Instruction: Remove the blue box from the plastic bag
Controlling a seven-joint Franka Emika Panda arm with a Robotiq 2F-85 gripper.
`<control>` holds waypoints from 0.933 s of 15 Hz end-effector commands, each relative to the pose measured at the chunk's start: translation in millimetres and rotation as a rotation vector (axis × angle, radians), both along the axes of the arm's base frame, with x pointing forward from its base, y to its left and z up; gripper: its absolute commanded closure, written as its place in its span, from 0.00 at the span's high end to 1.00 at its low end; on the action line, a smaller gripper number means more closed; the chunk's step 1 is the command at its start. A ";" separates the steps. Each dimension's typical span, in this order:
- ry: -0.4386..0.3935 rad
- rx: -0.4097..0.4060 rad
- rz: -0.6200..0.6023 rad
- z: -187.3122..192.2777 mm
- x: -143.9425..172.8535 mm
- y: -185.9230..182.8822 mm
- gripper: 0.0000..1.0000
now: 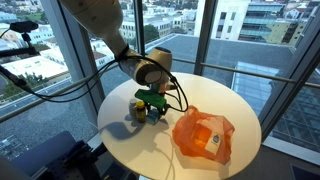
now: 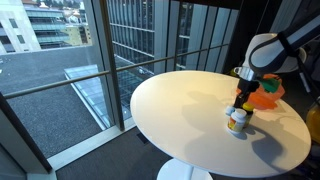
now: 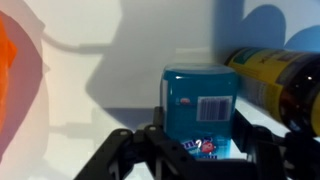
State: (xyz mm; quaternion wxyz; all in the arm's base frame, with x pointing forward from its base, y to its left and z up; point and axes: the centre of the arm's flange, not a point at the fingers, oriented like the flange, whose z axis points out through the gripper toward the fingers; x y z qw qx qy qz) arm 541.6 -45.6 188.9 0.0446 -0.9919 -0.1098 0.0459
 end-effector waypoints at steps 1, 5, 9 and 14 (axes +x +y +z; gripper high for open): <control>-0.014 -0.024 0.012 1.8 -10.1 14.9 0.39; -0.028 -0.039 0.038 1.7 -15.0 27.2 0.39; -0.020 -0.047 0.045 3.7 -16.9 29.8 0.90; -0.017 -0.030 0.032 22.5 -20.8 20.6 1.00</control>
